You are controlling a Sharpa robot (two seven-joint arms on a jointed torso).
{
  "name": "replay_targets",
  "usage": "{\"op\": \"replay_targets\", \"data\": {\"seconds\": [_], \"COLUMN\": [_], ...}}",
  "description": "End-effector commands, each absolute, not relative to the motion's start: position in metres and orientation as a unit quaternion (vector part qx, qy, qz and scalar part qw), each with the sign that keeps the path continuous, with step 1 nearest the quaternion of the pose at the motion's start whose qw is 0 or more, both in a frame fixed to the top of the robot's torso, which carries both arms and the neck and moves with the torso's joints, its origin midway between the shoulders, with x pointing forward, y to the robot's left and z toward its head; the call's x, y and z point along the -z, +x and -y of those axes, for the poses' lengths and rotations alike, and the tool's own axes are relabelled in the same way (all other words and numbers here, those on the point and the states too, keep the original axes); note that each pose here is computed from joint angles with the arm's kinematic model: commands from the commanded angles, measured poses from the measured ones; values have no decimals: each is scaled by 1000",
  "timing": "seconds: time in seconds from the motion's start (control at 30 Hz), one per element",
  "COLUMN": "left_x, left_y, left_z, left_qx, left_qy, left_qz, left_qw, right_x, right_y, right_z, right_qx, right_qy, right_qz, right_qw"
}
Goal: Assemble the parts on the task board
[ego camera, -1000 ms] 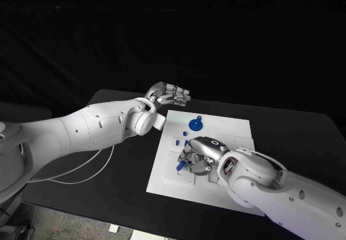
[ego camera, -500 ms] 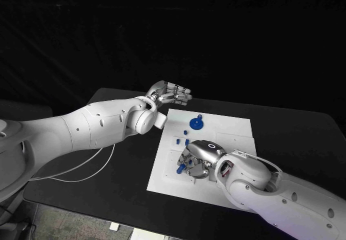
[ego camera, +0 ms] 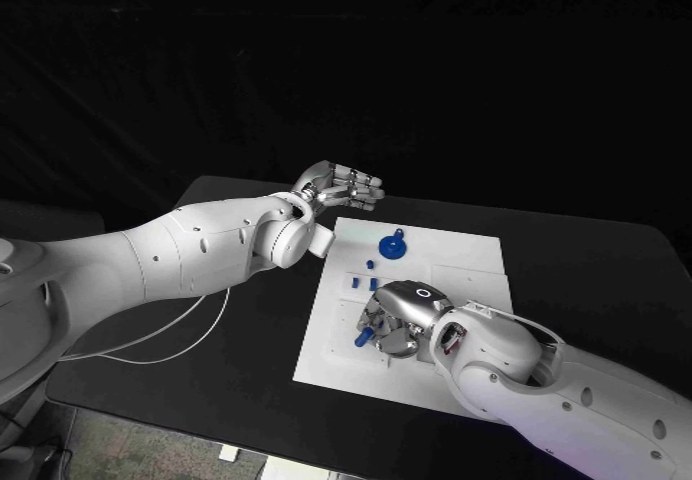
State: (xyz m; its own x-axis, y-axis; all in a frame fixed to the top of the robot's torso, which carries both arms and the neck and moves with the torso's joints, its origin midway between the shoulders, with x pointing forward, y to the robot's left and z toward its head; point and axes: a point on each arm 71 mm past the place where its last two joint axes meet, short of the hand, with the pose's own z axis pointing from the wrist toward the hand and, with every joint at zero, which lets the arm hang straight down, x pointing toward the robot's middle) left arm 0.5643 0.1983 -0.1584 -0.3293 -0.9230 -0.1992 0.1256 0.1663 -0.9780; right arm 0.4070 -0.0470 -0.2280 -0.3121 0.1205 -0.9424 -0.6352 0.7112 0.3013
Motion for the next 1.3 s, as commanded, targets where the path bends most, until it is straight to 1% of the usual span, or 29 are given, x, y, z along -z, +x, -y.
{"op": "replay_targets", "data": {"seconds": [0.03, 0.3, 0.57, 0.8, 1.07, 1.3], "left_x": [158, 158, 158, 158, 158, 158], "left_y": [564, 564, 564, 564, 564, 564], "left_z": [-196, -196, -194, -193, -193, -193], "left_qx": [560, 560, 561, 560, 560, 559], "left_qy": [-331, -331, -330, -330, -330, -331], "left_qz": [-599, -599, -601, -601, -602, -603], "left_qw": [468, 467, 465, 464, 464, 463], "right_x": [228, 228, 228, 233, 239, 240], "right_y": [406, 405, 403, 398, 395, 395], "right_z": [47, 45, 37, 32, 28, 27], "right_qx": [-326, -324, -320, -312, -298, -298], "right_qy": [-187, -192, -206, -224, -246, -244], "right_qz": [-733, -733, -735, -739, -732, -729], "right_qw": [567, 567, 562, 554, 562, 566]}}
